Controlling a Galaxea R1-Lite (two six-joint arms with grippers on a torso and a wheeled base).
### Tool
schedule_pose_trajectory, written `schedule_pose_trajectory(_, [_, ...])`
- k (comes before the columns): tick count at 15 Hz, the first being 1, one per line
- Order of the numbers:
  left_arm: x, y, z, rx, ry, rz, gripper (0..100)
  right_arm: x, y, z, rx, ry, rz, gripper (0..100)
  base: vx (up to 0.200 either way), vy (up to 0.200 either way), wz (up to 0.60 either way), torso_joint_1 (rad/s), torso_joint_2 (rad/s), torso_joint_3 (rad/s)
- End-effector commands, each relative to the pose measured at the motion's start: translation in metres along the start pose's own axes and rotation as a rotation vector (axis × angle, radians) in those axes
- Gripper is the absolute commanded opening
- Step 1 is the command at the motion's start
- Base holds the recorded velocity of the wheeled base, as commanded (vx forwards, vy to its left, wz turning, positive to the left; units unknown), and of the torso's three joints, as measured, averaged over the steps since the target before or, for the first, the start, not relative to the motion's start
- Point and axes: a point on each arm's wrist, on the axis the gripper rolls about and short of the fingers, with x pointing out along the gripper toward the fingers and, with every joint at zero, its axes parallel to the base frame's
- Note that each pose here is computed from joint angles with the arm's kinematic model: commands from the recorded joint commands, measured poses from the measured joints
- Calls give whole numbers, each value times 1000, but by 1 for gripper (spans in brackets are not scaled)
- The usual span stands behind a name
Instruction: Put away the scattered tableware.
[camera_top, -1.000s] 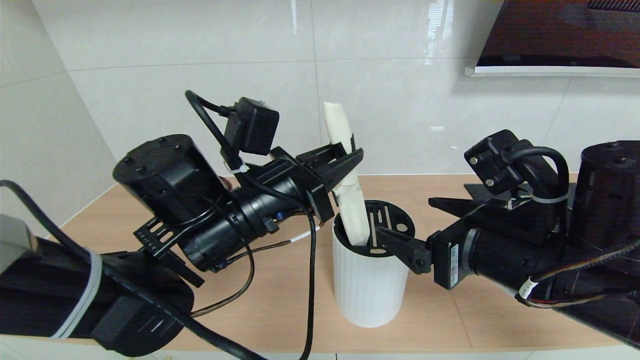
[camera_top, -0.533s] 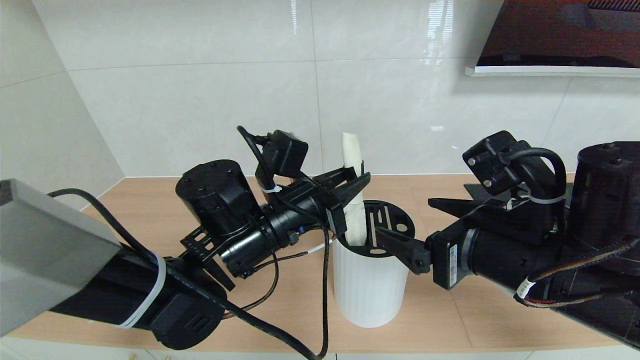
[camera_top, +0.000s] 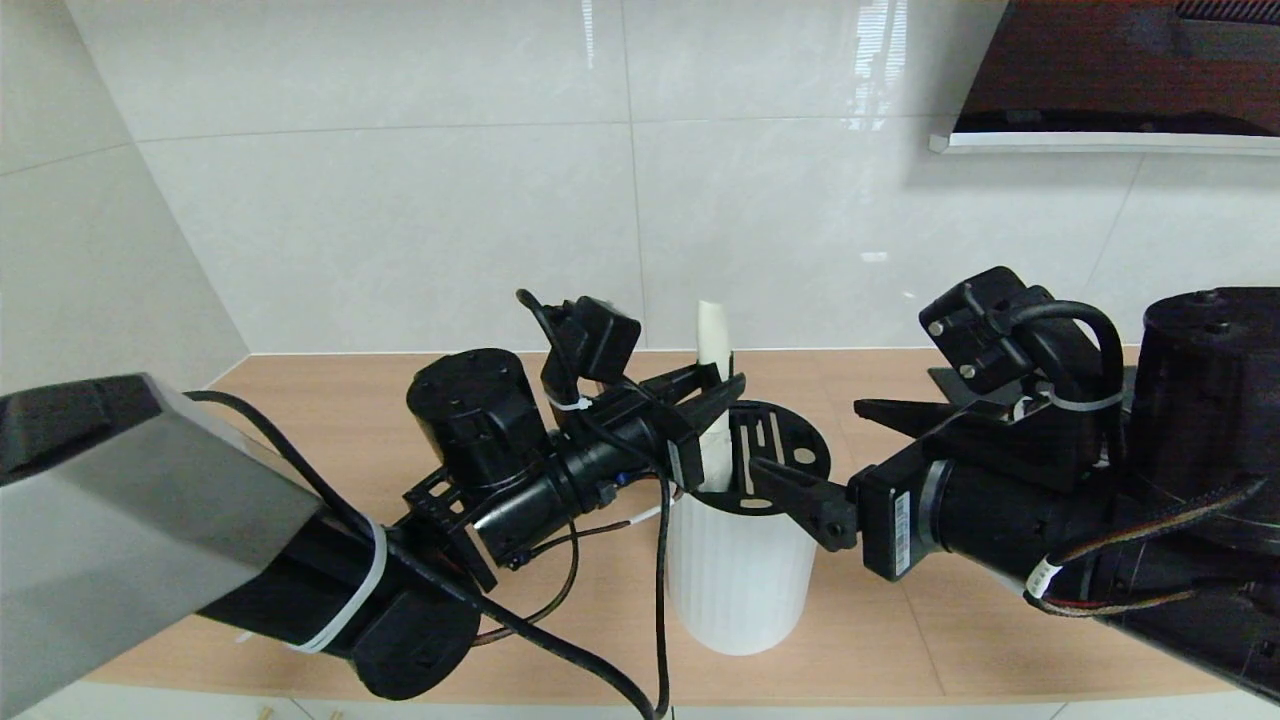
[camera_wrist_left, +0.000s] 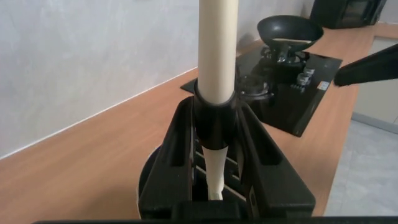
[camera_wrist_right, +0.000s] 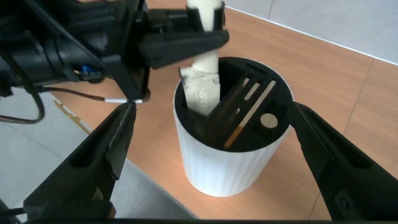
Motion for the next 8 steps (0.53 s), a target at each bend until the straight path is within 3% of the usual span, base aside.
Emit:
schedule_pose_trajectory(1, [3,1,-13,-10,35,1,0,1,0,-1,-1,2,0,100,0,0,0,0,0,0])
schedule_pose_trajectory(7, [7,3,-24,-10,34,1,0,1,0,-1,-1,2,0,100,0,0,0,0,0,0])
schedule_pose_trajectory(8, [7,2,-24,-10,33,4,100,1,0,-1,-1,2,0,100,0,0,0,0,0,0])
